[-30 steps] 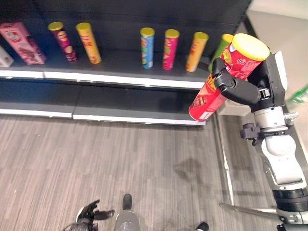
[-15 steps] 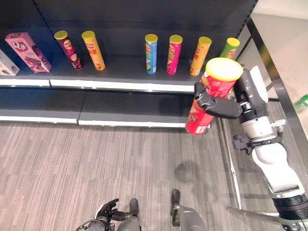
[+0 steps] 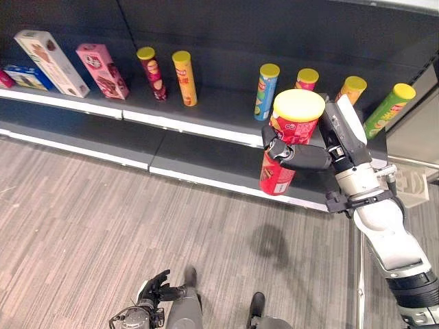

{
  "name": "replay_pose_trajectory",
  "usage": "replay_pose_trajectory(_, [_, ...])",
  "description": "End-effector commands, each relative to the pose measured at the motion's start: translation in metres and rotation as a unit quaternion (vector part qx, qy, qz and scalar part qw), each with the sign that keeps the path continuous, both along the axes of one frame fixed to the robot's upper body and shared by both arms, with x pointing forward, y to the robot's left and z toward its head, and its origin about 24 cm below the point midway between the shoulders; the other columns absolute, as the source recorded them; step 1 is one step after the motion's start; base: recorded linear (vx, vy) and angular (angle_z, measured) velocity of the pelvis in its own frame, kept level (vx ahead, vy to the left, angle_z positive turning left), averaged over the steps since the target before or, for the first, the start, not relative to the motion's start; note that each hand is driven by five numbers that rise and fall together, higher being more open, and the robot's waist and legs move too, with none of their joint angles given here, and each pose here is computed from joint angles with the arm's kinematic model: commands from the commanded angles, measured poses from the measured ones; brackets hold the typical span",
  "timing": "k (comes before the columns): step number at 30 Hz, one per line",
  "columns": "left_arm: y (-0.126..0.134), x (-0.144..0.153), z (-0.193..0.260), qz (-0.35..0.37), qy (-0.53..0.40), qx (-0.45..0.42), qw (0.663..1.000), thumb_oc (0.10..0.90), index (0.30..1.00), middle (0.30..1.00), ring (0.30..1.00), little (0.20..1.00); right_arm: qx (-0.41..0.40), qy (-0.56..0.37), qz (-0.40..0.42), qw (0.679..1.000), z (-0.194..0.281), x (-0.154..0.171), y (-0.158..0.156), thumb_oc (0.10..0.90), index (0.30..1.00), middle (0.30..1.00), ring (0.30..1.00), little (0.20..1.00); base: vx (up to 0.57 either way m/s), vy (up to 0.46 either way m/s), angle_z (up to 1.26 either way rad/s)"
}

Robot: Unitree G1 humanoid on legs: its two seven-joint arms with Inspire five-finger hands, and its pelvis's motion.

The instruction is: Put the goods on the table back onto the shelves and tidy them up.

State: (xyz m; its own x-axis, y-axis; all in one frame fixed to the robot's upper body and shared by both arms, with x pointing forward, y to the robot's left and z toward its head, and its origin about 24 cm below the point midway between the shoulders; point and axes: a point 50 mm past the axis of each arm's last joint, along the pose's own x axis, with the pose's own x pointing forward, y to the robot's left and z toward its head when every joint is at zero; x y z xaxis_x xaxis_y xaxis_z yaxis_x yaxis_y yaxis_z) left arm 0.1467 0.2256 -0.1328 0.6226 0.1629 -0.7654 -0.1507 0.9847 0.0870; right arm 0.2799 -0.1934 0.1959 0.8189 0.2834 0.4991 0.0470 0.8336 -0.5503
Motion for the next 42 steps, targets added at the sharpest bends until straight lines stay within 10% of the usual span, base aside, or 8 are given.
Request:
replay_pose_trajectory(1, [0.013, -0.032, -0.007, -0.041, 0.052, 0.051, 0.996, 0.800, 0.900, 0.900, 0.900, 0.900, -0.007, -0.164, 0.031, 0.986, 0.061, -0.024, 0.010, 0.400, 0.300, 0.300, 0.300, 0.300, 0.46, 0.691, -0.71])
replay_pose_trajectory(20, [0.019, -0.026, -0.004, -0.032, 0.041, 0.065, 0.997, 0.800, 0.900, 0.900, 0.900, 0.900, 0.004, -0.175, 0.064, 0.982, 0.058, -0.018, 0.040, 0.400, 0.300, 0.300, 0.300, 0.300, 0.15, 0.125, -0.05])
replay_pose_trajectory(42, [0.014, -0.018, 0.003, -0.043, 0.007, 0.097, 0.994, 0.800, 0.900, 0.900, 0.900, 0.900, -0.009, -0.295, -0.106, 0.949, 0.070, 0.005, 0.049, 0.400, 0.300, 0.300, 0.300, 0.300, 0.03, 0.038, 0.00])
